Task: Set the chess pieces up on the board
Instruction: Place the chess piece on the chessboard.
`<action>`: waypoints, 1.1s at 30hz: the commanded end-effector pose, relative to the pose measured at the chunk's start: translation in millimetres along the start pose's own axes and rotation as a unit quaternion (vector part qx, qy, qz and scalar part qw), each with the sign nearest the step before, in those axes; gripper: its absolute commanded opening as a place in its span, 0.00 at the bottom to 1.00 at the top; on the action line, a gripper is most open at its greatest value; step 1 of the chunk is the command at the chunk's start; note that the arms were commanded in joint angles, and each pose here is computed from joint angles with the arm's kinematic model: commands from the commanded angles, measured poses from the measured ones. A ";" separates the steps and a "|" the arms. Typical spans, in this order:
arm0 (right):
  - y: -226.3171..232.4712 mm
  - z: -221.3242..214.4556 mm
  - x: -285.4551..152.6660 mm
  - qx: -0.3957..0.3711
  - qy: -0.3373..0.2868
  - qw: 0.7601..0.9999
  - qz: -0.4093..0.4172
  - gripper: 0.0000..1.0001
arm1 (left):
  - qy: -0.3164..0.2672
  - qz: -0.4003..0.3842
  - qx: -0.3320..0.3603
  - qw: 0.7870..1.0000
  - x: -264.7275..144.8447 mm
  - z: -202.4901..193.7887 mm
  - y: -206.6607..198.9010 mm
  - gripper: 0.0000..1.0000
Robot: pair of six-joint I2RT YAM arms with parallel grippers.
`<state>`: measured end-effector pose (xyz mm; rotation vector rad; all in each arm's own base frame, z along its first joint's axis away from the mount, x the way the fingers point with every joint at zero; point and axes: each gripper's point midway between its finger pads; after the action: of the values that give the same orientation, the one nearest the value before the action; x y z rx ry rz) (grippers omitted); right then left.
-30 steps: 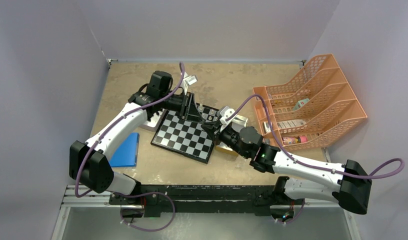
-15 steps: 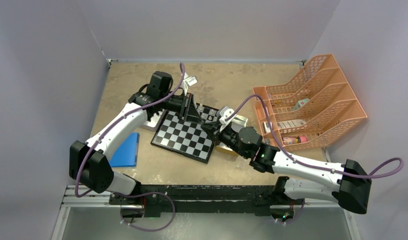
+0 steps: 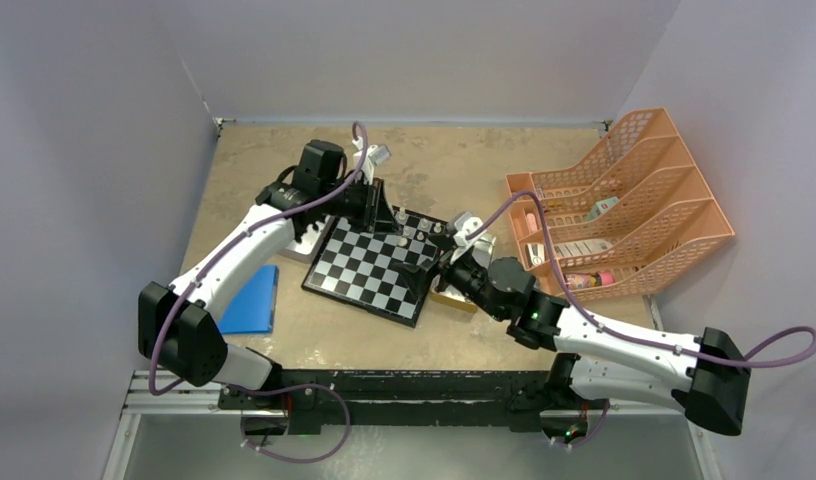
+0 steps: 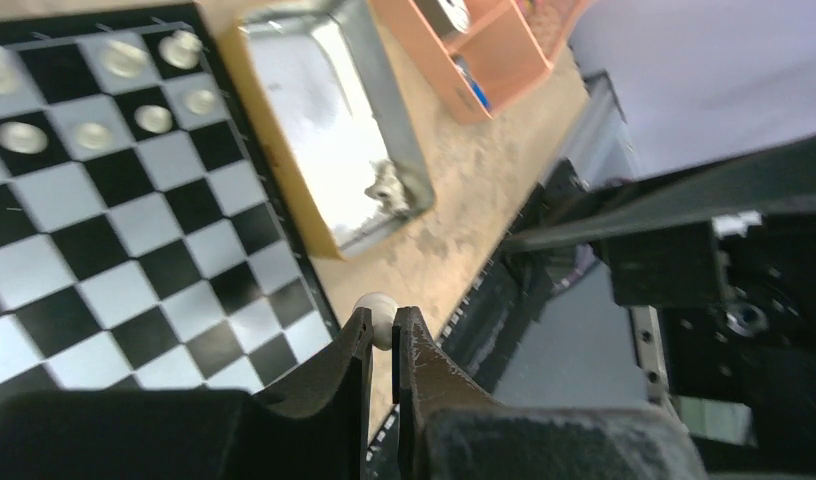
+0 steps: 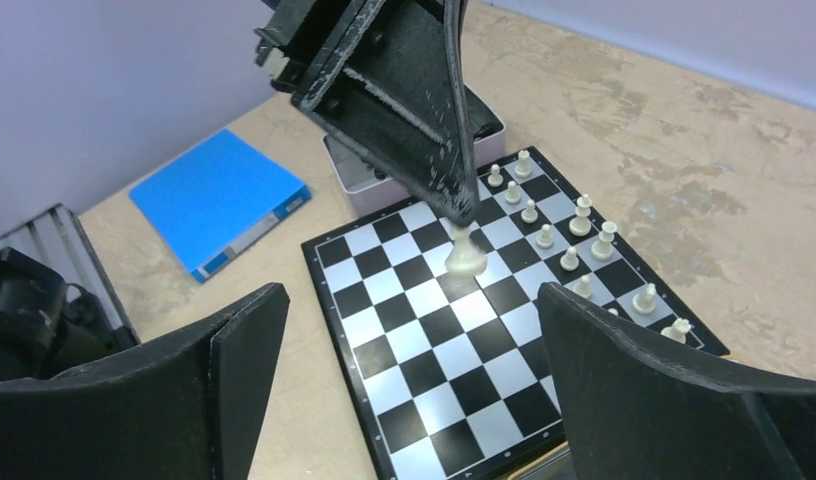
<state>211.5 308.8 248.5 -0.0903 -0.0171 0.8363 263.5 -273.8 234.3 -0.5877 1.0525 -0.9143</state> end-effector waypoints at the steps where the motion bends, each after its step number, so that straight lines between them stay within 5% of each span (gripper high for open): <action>1: -9.6 14.4 -12.8 0.031 -0.026 0.999 -0.025 0.99 | -0.106 0.074 0.042 0.991 -14.1 52.4 3.0 0.00; 9: -18.8 12.4 -32.6 0.069 -0.032 0.996 -0.046 0.99 | -0.222 0.207 0.062 0.951 -26.0 119.4 43.8 0.00; 19: -21.1 15.9 -46.1 0.074 -0.038 0.996 -0.044 0.99 | -0.267 0.299 0.054 0.915 -2.7 165.5 119.3 0.00; 33: -21.0 14.3 -53.9 0.080 -0.031 0.996 -0.040 0.99 | -0.222 0.298 0.005 0.928 37.5 154.6 187.6 0.00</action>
<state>190.7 256.8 258.7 0.0669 -0.0023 0.7617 467.0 -198.3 124.3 -0.3673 0.7800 -0.1824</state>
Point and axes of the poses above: each gripper's point midway between its finger pads, its own x axis out along the fingers, its own y axis along the line the jaws close on, z = x × y, and after that the axes turned 14 degrees about -x, right-handed
